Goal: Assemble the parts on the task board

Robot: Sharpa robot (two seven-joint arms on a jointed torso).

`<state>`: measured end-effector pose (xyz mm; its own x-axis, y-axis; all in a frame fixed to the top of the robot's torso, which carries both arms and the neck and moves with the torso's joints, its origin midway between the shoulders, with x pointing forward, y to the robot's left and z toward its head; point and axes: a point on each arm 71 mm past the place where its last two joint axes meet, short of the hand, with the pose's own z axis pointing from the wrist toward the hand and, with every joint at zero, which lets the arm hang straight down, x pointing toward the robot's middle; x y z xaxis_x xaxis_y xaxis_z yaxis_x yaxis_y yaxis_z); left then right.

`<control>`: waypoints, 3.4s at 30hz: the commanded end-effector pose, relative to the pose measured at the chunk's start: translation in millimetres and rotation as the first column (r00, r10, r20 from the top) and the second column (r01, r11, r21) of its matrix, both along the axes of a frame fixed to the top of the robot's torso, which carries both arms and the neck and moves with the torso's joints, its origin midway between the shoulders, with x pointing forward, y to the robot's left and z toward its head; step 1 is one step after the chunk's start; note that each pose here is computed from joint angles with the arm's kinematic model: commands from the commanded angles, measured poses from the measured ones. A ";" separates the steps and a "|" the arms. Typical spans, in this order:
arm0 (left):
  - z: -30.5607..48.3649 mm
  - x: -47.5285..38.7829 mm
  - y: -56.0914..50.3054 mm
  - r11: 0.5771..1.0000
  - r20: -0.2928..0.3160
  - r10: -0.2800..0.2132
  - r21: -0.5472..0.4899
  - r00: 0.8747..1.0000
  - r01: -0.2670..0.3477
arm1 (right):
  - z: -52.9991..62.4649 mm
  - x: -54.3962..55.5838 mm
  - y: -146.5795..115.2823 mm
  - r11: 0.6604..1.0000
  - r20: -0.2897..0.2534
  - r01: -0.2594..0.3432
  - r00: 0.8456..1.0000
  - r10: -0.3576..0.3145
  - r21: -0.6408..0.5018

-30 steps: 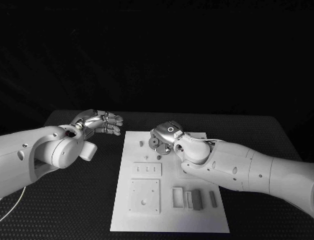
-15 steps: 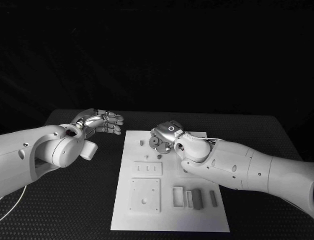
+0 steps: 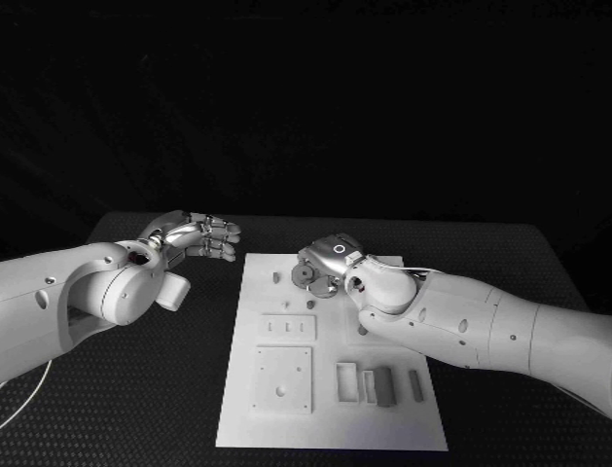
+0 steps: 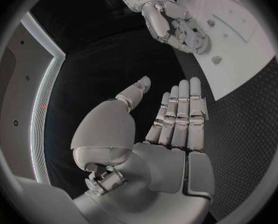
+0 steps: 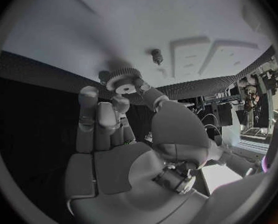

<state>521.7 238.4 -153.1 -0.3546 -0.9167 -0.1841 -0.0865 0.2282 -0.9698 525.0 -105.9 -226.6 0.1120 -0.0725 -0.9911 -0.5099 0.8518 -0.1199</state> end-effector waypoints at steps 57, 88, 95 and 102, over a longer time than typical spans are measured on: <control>1.1 0.2 -1.8 1.000 0.004 -0.016 -0.004 1.000 0.016 | -6.7 -5.1 -5.3 0.999 -0.033 0.010 0.999 -0.009 0.032; 0.8 0.7 -1.5 1.000 0.001 -0.015 -0.003 1.000 0.015 | -11.9 -1.2 -11.1 0.998 -0.132 0.046 0.990 -0.040 0.041; 0.8 0.7 -2.3 1.000 0.001 -0.018 -0.003 1.000 0.018 | -12.7 -0.9 -9.6 0.998 -0.144 0.044 0.989 -0.038 0.036; 0.8 0.7 -1.9 1.000 0.001 -0.016 -0.003 1.000 0.016 | -13.2 1.3 -11.4 0.998 -0.160 0.055 0.986 -0.049 0.037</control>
